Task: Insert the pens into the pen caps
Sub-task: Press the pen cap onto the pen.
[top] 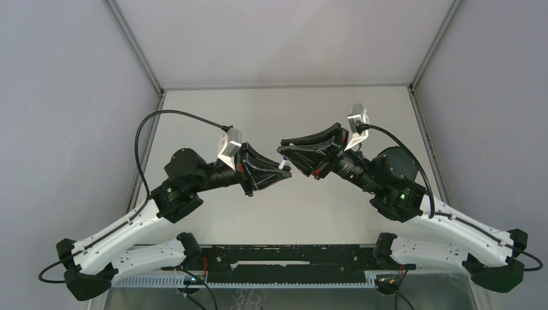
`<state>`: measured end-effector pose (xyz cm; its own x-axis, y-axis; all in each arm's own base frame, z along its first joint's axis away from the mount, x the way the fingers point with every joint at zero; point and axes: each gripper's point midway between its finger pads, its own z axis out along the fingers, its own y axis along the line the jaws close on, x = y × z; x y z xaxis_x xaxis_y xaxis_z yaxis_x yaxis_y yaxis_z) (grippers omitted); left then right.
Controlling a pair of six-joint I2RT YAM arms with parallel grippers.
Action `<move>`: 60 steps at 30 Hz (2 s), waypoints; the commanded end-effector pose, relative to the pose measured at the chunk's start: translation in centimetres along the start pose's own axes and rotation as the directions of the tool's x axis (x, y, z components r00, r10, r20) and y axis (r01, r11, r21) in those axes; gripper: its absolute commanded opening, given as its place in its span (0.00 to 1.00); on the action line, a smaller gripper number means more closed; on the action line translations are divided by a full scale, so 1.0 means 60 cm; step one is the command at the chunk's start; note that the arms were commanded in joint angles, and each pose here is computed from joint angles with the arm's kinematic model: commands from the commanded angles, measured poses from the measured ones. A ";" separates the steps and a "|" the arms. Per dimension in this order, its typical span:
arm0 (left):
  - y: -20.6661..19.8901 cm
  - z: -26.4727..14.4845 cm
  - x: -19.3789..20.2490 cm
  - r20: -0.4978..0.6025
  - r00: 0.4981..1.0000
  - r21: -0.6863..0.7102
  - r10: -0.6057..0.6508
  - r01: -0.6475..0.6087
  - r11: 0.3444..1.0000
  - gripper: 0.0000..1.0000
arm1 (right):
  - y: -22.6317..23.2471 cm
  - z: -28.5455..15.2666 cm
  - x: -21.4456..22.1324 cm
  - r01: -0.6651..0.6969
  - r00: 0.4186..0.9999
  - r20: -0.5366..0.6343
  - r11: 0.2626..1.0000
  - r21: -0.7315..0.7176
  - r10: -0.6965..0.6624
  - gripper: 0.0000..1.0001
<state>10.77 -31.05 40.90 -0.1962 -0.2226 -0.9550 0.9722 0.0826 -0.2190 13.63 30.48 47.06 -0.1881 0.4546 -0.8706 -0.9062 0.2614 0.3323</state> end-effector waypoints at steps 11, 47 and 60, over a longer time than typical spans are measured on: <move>-0.012 -0.004 -0.076 0.105 0.993 -0.016 0.053 -0.052 0.999 0.00 | 0.022 -0.005 -0.009 0.027 0.999 -0.028 0.997 -0.068 -0.029 0.00; 0.008 -0.050 -0.223 0.349 0.914 -0.194 0.205 -0.143 0.971 0.00 | -0.027 -0.065 0.389 -0.134 0.839 -0.542 0.986 -0.099 0.059 0.00; 0.015 -0.066 -0.258 0.393 0.884 -0.238 0.252 -0.167 0.957 0.00 | -0.023 -0.124 0.491 -0.150 0.733 -0.679 0.983 -0.106 0.039 0.00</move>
<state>13.54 -28.05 35.60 -0.2718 -0.0652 -0.9602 0.9172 0.2847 -0.2789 15.58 34.40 39.18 -0.1638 0.4782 -0.8628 -0.9159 0.2512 0.3131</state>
